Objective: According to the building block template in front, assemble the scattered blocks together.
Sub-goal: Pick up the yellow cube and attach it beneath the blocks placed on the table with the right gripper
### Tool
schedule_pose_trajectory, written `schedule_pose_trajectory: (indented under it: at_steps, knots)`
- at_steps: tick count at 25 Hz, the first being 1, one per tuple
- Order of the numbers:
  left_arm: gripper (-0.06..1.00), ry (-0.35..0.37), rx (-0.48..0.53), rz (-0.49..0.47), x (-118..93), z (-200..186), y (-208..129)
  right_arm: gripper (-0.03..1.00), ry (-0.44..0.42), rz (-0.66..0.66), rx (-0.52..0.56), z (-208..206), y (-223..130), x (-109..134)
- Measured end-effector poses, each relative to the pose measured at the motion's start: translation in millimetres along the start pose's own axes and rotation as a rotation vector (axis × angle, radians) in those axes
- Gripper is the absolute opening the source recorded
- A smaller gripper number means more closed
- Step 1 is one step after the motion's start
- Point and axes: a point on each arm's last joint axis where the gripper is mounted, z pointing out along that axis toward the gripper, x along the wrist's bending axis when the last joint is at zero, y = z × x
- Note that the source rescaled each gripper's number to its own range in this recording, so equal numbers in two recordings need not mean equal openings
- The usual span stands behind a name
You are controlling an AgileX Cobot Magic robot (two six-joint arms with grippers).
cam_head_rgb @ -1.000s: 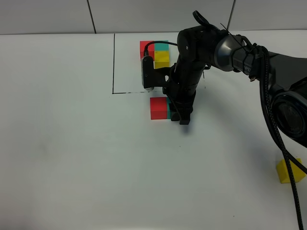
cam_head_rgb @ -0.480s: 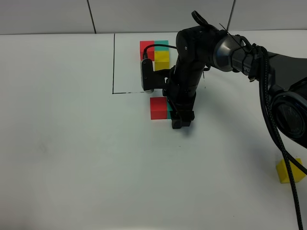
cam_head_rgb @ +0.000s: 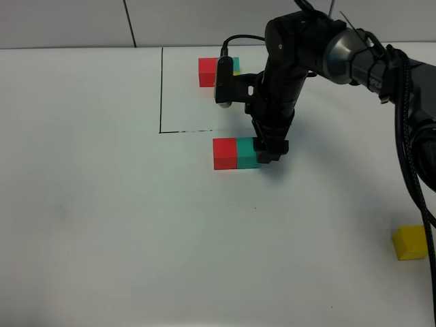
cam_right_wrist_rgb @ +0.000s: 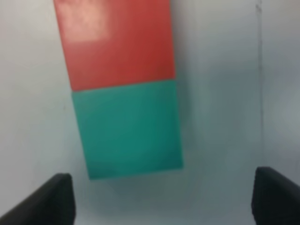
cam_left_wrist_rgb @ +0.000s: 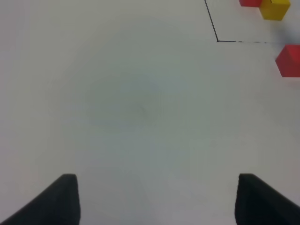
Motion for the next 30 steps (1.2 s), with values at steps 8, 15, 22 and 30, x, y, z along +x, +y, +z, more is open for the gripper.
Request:
schedule_pose_trajectory:
  at_steps: [8, 15, 22, 30]
  knots:
    - [0.54, 0.0, 0.0, -0.001, 0, 0, 0, 0.61, 0.038, 0.275, 0.041, -22, -44, 5]
    - [0.54, 0.0, 0.0, 0.0, 0, 0, 0, 0.62, -0.019, 0.836, 0.033, -52, -101, 44]
    - [0.54, 0.0, 0.0, 0.0, 0, 0, 0, 0.62, -0.133, 1.227, -0.041, -91, -150, 118]
    - [0.54, 0.0, 0.0, 0.0, 0, 0, 0, 0.64, -0.097, 1.417, 0.026, -81, -189, 161]
